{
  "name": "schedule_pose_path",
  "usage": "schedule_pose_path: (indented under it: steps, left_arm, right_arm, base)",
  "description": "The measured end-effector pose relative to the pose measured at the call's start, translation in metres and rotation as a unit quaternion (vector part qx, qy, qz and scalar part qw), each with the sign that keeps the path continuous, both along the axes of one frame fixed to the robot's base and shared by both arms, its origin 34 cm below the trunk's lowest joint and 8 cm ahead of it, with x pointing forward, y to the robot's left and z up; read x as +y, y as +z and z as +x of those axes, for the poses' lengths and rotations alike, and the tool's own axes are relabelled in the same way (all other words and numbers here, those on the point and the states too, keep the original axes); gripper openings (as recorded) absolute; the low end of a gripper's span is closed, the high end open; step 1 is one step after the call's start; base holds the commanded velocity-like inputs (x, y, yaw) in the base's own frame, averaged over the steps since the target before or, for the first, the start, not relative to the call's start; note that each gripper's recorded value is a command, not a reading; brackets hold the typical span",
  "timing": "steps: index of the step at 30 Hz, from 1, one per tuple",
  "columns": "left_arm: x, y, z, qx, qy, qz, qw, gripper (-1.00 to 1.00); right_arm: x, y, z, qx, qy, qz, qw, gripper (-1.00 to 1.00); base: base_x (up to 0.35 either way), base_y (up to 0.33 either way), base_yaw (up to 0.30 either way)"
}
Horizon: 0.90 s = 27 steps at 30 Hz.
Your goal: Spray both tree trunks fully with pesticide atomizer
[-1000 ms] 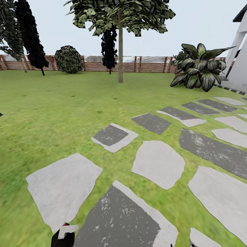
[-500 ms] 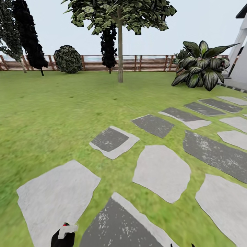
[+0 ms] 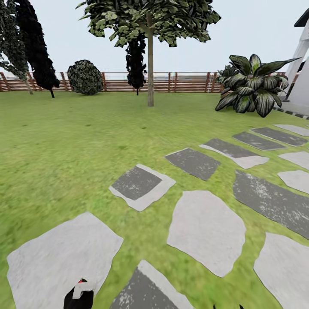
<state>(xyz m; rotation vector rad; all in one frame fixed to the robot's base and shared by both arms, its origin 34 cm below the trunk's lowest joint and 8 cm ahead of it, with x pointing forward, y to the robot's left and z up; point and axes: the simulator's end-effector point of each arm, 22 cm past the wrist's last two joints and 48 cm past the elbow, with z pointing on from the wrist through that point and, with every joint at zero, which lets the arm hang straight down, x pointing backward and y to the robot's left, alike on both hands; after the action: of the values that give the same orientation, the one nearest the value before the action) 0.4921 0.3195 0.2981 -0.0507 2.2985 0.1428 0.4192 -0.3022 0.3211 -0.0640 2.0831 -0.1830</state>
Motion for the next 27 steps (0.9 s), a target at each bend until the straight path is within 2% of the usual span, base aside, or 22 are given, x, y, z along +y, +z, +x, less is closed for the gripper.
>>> schedule_pose_path:
  steps: [27]
  left_arm:
    - [0.0006,0.0002,0.0001,0.0,0.001,0.001,1.0,-1.0]
  right_arm:
    - [-0.0004,0.0,0.0,0.0,0.0,0.0,1.0,1.0]
  base:
    - [0.34,0.0,0.0]
